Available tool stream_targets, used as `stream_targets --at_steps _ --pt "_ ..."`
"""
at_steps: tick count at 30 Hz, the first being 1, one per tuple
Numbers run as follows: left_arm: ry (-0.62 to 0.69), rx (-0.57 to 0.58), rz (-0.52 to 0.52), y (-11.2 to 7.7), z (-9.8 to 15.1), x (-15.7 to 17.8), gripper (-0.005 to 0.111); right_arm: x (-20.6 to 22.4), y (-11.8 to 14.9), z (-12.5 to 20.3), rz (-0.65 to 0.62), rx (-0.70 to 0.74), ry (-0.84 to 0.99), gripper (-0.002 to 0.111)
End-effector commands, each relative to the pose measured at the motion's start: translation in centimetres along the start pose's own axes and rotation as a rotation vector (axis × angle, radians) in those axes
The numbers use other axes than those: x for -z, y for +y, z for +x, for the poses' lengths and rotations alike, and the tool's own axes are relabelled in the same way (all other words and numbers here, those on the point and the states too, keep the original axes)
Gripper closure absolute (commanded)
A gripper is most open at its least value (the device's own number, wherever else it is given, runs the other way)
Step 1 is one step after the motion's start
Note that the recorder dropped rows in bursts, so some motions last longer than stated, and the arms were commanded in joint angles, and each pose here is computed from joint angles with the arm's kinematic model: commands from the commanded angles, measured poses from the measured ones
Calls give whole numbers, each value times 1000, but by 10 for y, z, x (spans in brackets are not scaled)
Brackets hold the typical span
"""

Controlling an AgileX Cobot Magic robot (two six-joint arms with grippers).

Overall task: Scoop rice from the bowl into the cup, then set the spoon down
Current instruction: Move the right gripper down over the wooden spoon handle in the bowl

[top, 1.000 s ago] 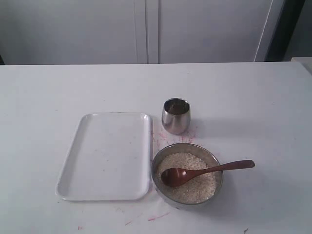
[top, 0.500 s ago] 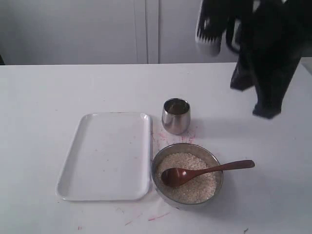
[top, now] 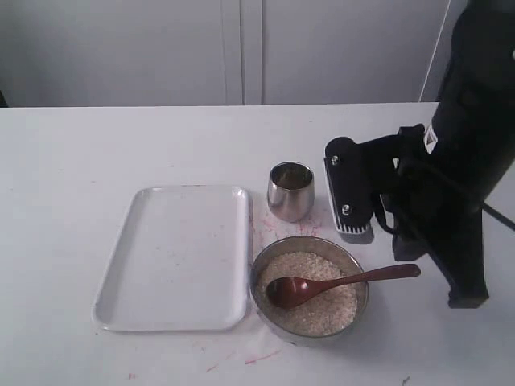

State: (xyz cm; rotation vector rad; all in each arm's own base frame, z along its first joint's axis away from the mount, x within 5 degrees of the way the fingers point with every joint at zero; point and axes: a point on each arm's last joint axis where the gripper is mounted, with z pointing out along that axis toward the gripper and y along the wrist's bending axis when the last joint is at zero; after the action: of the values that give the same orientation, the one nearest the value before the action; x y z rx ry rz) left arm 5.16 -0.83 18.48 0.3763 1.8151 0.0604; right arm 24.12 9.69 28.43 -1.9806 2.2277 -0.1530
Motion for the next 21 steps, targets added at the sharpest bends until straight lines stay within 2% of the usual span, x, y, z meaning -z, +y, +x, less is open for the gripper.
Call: stream_targets --at_steps 1,10,21 --pt "38 6 11 -2 6 -1 92 -10 7 -3 -27 -13 -53 108" --pt "38 6 11 -2 6 -1 92 -31 15 1 -22 56 -41 106" --pt "38 6 11 -2 6 -1 92 -35 14 2 32 71 -59 66"
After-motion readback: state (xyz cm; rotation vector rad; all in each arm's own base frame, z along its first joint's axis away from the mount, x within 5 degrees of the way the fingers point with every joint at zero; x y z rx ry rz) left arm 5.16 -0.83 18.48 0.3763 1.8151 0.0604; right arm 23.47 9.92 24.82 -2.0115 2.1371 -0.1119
